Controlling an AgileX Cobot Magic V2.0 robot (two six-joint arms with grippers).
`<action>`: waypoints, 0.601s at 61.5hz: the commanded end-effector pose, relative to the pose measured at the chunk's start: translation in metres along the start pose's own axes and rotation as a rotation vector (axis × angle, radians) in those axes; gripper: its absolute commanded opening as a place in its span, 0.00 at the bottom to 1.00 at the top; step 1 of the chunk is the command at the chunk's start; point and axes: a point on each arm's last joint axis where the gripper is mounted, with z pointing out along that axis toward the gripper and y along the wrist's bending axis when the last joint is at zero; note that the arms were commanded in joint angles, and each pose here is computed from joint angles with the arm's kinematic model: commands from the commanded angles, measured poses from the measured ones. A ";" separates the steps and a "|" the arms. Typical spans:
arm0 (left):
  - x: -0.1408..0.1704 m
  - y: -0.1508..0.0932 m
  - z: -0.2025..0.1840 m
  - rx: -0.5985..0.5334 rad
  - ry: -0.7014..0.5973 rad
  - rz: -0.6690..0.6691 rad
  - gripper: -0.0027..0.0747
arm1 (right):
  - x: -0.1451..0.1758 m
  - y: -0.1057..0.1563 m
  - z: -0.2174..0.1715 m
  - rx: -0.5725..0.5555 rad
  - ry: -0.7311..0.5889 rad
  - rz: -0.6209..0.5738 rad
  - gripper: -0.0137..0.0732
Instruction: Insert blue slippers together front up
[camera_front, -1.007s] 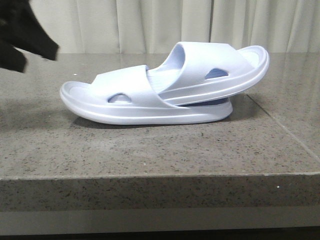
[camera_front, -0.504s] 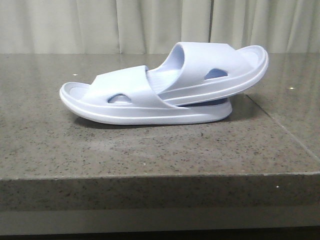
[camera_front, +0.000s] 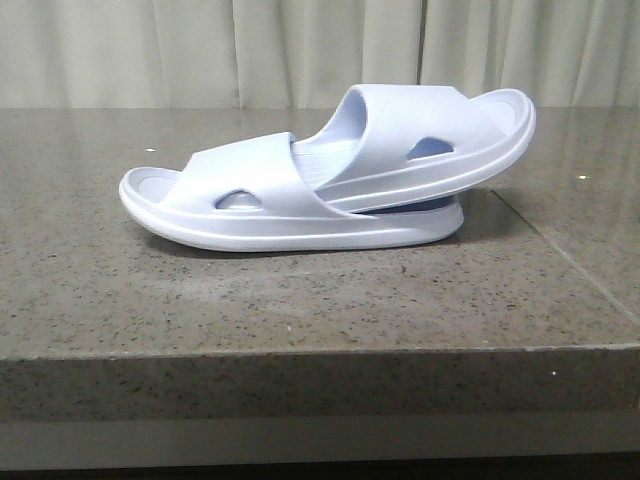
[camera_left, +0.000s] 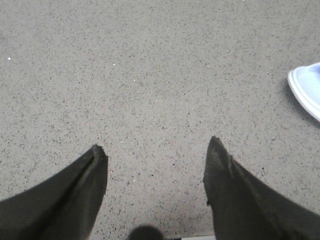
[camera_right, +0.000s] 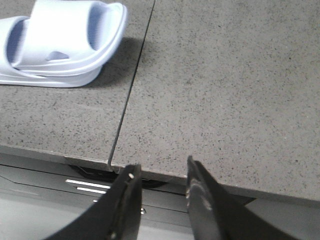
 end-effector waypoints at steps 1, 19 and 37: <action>-0.008 0.001 -0.004 0.000 -0.079 -0.010 0.58 | -0.004 0.002 -0.003 -0.009 -0.068 0.005 0.46; -0.006 0.000 -0.002 0.002 -0.073 -0.010 0.56 | 0.004 0.000 0.008 -0.011 -0.026 0.016 0.39; -0.006 0.000 -0.002 0.005 -0.073 -0.012 0.20 | 0.004 0.000 0.008 -0.010 -0.031 0.016 0.06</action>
